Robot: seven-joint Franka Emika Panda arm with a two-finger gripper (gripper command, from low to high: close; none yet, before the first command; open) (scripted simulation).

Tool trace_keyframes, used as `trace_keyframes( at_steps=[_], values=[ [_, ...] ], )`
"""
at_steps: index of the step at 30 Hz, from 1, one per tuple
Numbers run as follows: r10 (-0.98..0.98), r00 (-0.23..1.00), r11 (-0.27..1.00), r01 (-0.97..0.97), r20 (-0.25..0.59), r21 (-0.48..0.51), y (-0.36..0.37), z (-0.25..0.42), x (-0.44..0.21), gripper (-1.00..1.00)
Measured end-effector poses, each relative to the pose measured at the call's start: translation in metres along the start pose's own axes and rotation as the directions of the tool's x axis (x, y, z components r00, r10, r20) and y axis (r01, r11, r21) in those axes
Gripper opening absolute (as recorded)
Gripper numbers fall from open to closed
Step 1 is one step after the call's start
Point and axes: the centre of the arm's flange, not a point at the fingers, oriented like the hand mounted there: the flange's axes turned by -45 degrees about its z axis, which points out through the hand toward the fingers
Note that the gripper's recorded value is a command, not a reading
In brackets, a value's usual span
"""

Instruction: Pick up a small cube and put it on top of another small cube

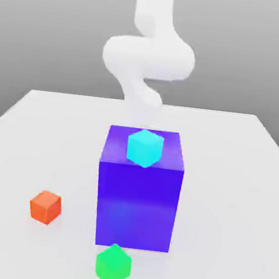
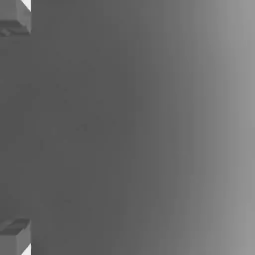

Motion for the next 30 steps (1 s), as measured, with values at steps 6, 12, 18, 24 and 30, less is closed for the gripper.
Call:
trace_keyframes(
  at_steps=[6, 12, 18, 24, 30],
  values=[
    [0.317, 0.882, 0.947, -0.276, 0.349, -0.165, 0.001, 0.126, -0.083, 0.0],
    [0.529, 0.693, 0.846, -0.388, 0.489, -0.366, 0.011, 0.209, -0.168, 0.0],
    [0.537, 0.685, 0.842, -0.391, 0.493, -0.373, 0.014, 0.237, -0.193, -1.0],
    [0.537, 0.684, 0.841, -0.393, 0.494, -0.371, 0.013, 0.223, -0.181, -1.0],
    [0.57, 0.668, 0.82, -0.419, 0.479, -0.391, 0.0, 0.171, -0.177, -1.0]
  ],
)
